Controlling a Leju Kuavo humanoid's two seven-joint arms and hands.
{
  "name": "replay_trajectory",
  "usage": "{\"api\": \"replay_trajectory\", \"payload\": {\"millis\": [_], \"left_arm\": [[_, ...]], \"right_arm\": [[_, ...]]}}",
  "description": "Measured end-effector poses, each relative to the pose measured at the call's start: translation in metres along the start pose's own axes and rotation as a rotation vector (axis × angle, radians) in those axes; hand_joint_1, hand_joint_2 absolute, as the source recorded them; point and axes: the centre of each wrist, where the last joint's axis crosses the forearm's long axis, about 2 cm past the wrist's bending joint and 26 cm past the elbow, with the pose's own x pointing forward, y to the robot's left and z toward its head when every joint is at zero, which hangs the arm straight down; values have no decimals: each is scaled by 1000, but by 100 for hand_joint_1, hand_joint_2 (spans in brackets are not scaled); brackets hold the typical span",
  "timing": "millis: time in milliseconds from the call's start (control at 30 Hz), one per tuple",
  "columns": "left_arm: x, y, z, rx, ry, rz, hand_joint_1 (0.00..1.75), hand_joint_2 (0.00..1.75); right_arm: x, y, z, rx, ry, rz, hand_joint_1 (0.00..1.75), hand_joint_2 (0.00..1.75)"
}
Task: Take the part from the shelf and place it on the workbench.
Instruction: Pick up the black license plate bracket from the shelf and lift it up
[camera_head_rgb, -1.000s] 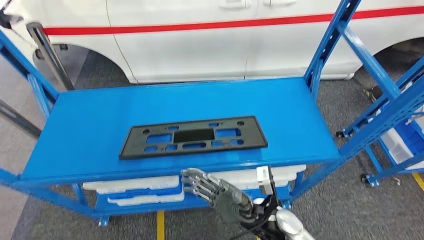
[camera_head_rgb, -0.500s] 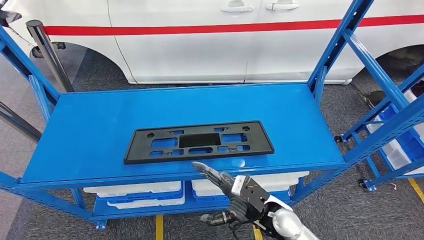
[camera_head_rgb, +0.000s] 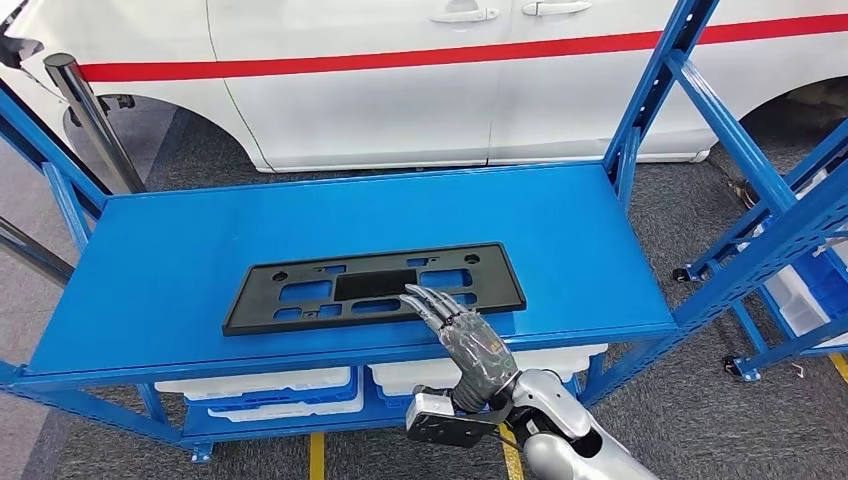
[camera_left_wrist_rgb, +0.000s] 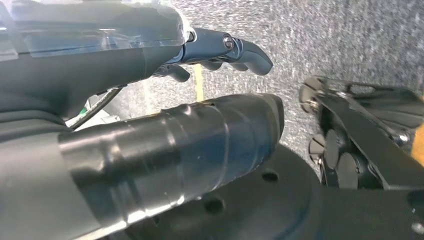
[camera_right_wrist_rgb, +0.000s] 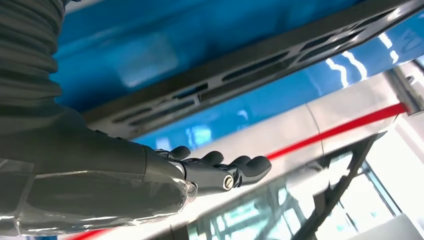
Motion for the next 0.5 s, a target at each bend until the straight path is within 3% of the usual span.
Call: {"api": "replay_trajectory", "payload": {"millis": [333,500], "left_arm": [[-3,-2,0,3,18,21,0,0],[-4,-2,0,3,20,22,0,0]], "right_arm": [[-4,-3,-5,-88,1,325,0,175],[-9,1,0,-68,14,364,0,175]]}}
